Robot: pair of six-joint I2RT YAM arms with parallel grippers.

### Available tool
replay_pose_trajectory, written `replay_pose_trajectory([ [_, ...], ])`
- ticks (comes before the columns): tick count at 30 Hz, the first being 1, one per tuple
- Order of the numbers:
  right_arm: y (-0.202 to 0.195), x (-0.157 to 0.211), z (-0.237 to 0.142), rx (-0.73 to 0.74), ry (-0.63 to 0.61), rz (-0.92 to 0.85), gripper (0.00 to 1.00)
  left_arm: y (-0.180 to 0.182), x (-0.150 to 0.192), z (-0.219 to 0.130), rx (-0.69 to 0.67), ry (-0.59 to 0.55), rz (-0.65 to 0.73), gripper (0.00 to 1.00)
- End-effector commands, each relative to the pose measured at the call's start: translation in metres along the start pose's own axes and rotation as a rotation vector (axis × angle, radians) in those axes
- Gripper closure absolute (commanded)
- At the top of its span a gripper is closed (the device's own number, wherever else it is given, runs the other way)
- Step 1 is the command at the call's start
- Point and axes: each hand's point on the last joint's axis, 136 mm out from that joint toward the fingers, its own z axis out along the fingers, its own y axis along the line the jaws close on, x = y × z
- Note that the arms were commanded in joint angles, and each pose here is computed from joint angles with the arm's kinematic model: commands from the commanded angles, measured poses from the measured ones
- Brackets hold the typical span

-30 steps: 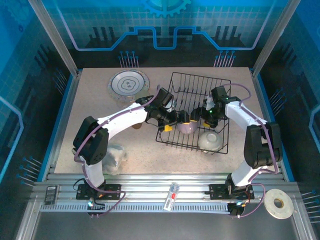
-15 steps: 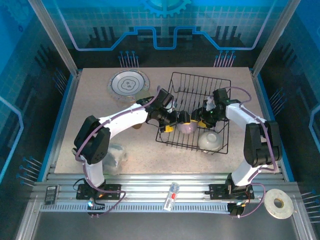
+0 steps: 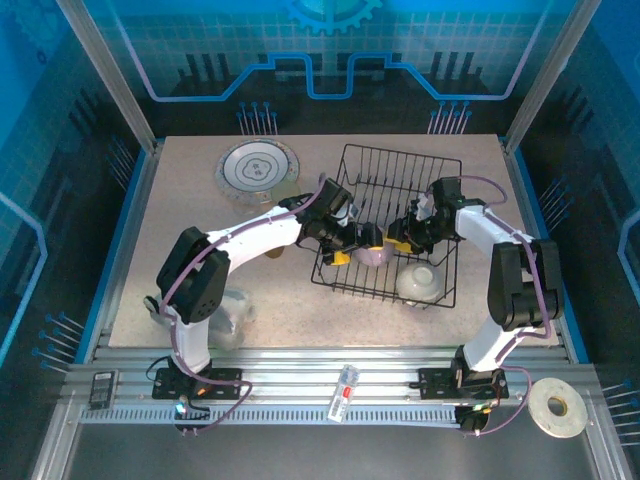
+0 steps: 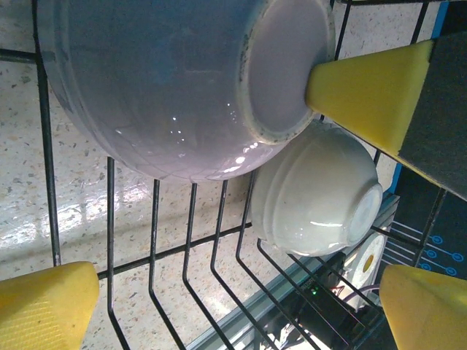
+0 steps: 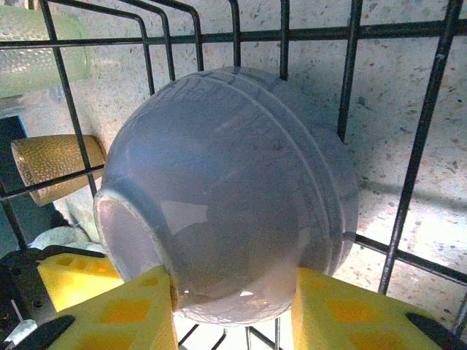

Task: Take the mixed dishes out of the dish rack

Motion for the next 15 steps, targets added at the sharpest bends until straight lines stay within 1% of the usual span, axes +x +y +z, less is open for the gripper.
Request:
replay_pose_trajectory([
  [1,-0.068,0.025,0.019,0.217,0.087,0.14,0.7,0.03,0.0,0.012,-0.086,0.037,-0.04,0.01],
  [6,-0.071,0.026,0.02,0.211,0.089,0.151,0.74,0.033,-0.001,0.017,-0.097,0.045,-0.046,0.02],
  [9,-0.072,0.026,0.02,0.208,0.091,0.154,0.78,0.036,0.0,0.02,-0.1,0.051,-0.05,0.02],
  [15,-0.071,0.025,0.021,0.199,0.091,0.158,0.83,0.035,-0.001,0.023,-0.082,0.053,-0.052,0.06],
])
